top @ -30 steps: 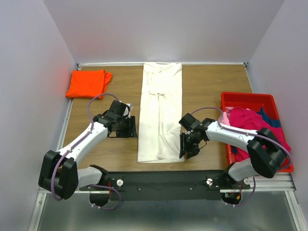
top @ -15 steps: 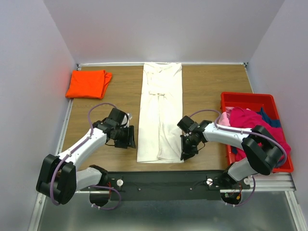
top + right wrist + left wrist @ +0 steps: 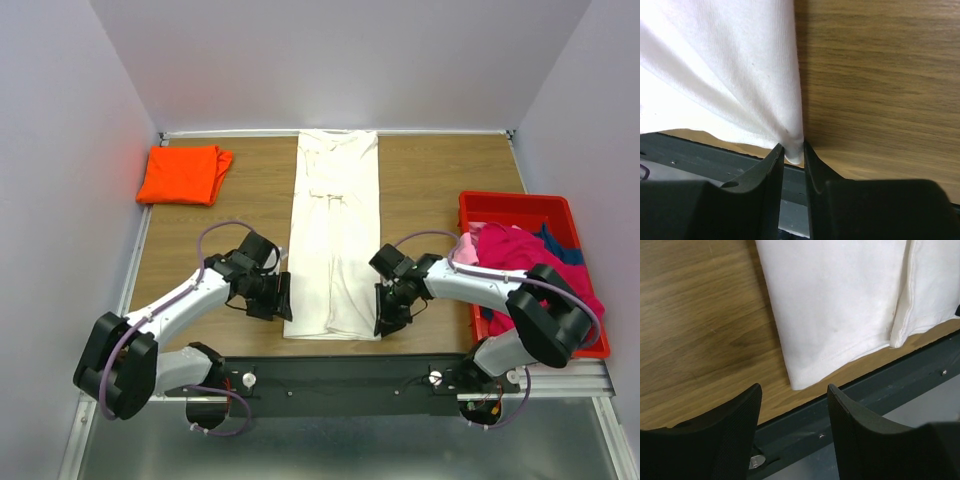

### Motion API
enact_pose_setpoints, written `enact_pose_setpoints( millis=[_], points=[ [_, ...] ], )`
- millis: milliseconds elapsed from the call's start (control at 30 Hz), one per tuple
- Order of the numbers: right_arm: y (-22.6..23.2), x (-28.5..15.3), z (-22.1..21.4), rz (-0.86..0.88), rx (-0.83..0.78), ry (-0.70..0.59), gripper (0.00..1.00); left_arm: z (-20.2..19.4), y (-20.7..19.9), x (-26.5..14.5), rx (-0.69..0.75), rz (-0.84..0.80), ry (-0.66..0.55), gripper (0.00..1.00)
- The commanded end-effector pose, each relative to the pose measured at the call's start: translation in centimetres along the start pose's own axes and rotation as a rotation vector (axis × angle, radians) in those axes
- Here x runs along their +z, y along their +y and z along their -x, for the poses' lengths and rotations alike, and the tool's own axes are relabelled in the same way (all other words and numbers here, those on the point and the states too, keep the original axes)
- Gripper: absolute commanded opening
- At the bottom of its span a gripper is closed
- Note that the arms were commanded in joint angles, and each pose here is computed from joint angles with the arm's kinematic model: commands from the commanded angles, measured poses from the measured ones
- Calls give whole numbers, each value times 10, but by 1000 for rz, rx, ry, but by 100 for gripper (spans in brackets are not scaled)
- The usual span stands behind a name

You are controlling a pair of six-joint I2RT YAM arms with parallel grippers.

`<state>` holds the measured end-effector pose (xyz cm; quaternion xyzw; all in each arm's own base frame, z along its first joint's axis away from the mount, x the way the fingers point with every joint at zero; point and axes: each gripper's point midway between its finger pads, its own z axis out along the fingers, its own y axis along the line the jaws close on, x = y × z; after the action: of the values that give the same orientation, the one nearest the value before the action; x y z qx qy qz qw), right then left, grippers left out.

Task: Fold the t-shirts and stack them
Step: Fold the tshirt

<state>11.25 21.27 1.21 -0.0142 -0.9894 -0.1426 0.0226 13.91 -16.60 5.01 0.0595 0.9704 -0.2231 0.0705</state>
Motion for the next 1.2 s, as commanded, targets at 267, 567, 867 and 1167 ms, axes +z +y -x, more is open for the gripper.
enact_pose_setpoints(
  millis=[267,567,867,1167],
  points=[
    [-18,1,-9,-55,7,-7,31,-25,-3,15,15,32,115,63],
    [-20,1,-11,-59,13,-7,37,-26,1,26,-4,41,111,62],
    [-20,3,-12,-60,7,8,41,-33,10,35,-11,60,118,57],
    [-17,3,-12,-52,2,17,35,-37,8,42,-6,39,128,45]
  ],
)
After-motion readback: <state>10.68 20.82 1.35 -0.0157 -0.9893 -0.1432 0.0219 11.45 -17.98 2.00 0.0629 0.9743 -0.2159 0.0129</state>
